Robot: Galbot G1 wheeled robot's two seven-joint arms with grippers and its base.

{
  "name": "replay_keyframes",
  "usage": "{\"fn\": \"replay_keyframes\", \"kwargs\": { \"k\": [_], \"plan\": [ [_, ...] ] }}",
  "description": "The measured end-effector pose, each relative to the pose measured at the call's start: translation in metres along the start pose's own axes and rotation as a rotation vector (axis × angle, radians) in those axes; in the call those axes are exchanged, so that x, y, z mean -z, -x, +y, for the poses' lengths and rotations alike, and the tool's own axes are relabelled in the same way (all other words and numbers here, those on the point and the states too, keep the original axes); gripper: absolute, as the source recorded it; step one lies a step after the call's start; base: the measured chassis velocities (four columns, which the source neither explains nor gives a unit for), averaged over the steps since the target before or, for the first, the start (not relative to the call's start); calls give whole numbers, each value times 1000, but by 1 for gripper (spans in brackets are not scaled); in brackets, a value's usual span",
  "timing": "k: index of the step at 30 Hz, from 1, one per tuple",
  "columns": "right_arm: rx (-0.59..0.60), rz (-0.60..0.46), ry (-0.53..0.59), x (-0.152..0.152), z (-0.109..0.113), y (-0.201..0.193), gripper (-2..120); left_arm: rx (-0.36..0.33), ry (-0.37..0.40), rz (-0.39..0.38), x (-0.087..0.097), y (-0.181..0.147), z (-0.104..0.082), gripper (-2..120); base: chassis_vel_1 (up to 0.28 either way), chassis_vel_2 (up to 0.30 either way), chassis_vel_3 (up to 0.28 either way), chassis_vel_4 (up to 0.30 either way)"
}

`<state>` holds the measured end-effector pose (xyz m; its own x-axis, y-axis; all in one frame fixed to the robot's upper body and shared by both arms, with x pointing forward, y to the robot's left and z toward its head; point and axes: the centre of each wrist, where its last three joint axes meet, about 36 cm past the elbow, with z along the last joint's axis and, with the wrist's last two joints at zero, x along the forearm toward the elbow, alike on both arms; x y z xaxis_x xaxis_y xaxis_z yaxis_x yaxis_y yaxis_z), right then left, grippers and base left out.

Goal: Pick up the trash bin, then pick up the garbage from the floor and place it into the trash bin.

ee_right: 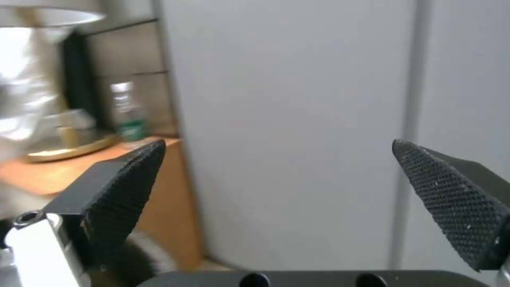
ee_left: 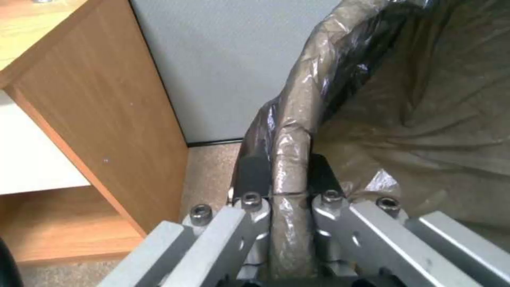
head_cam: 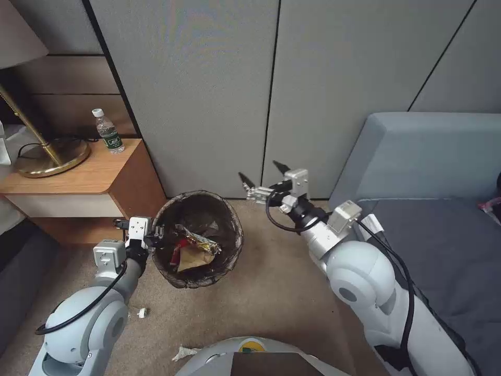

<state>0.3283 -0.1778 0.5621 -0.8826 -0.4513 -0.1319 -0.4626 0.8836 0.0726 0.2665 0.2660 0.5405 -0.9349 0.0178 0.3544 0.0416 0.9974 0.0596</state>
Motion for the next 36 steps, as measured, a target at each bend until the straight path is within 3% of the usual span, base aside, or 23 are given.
{"fn": "replay_keyframes", "kwargs": {
  "k": [4, 6, 8, 13, 25, 36],
  "plan": [
    [-172, -22, -95, -20, -17, -24, 100, 3, 1, -9, 2, 0, 1, 3, 0, 0, 0, 0],
    [-188, -20, -103, -22, -18, -26, 100, 3, 1, -9, 2, 0, 1, 3, 0, 0, 0, 0],
    [-324, -25, -153, -35, -26, -46, 100, 4, 13, -15, 2, 0, 2, 3, 0, 0, 0, 0],
    [-418, -16, -198, -49, -31, -69, 100, 7, 34, -24, 2, 0, 6, 3, 0, 0, 0, 0],
    [-458, 8, -192, -69, -33, -115, 100, 8, 61, -29, 4, -5, 9, 3, 0, 0, 0, 0],
    [-466, 7, -168, -78, -13, -134, 100, 5, 78, -25, 5, -8, 6, 3, 0, 0, 0, 0]
  ]
}}
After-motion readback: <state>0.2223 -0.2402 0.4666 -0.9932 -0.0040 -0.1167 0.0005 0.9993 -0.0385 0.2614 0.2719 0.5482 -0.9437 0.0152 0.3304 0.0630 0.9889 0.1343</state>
